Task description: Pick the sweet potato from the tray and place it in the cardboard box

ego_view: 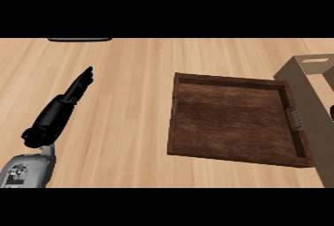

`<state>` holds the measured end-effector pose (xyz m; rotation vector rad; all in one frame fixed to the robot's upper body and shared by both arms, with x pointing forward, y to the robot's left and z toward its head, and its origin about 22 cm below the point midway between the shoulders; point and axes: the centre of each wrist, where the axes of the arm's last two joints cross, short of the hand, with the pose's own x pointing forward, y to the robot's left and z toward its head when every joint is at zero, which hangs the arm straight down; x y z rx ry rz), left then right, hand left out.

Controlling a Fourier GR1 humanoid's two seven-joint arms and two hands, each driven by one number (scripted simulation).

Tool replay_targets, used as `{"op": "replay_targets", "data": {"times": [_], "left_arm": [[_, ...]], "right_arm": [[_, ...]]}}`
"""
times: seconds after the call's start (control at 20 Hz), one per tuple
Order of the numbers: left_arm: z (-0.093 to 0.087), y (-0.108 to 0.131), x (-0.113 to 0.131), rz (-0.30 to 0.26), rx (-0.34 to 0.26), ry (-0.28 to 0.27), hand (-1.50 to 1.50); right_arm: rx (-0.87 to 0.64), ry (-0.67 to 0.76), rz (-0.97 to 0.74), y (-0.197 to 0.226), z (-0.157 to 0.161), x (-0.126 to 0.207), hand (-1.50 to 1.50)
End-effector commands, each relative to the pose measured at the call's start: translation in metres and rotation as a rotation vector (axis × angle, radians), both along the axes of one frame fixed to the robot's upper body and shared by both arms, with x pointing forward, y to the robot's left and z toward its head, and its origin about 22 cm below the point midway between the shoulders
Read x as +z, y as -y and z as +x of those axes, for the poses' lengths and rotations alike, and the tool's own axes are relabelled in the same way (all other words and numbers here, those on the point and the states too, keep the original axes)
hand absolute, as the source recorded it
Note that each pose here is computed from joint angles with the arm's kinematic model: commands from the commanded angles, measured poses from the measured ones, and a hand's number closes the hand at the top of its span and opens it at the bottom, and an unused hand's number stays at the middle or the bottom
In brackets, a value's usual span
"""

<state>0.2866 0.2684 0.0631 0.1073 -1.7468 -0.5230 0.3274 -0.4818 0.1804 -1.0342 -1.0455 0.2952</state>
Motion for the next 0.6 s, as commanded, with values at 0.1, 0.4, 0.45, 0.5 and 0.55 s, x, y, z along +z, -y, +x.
{"op": "replay_targets", "data": {"times": [0.1, 0.4, 0.45, 0.5, 0.55], "left_arm": [[-0.006, -0.005, -0.002, -0.018, 0.014, -0.01, 0.0], [-0.002, -0.007, -0.008, -0.007, 0.0, -0.006, 0.0], [0.012, 0.014, 0.0, 0.008, -0.003, 0.008, 0.0], [0.001, -0.019, -0.003, 0.008, 0.001, -0.001, 0.0], [0.007, 0.004, -0.001, 0.009, -0.007, -0.006, 0.0]], "right_arm": [[-0.156, 0.553, 0.316, 0.015, -0.014, 0.015, -1.5], [-0.317, 0.698, 0.439, 0.049, -0.055, -0.017, -1.5], [-0.311, 0.74, 0.452, 0.056, -0.059, -0.017, -1.5], [-0.329, 0.779, 0.428, 0.072, -0.077, -0.01, -1.5], [-0.35, 0.754, 0.4, 0.069, -0.084, -0.033, -1.5]]}}
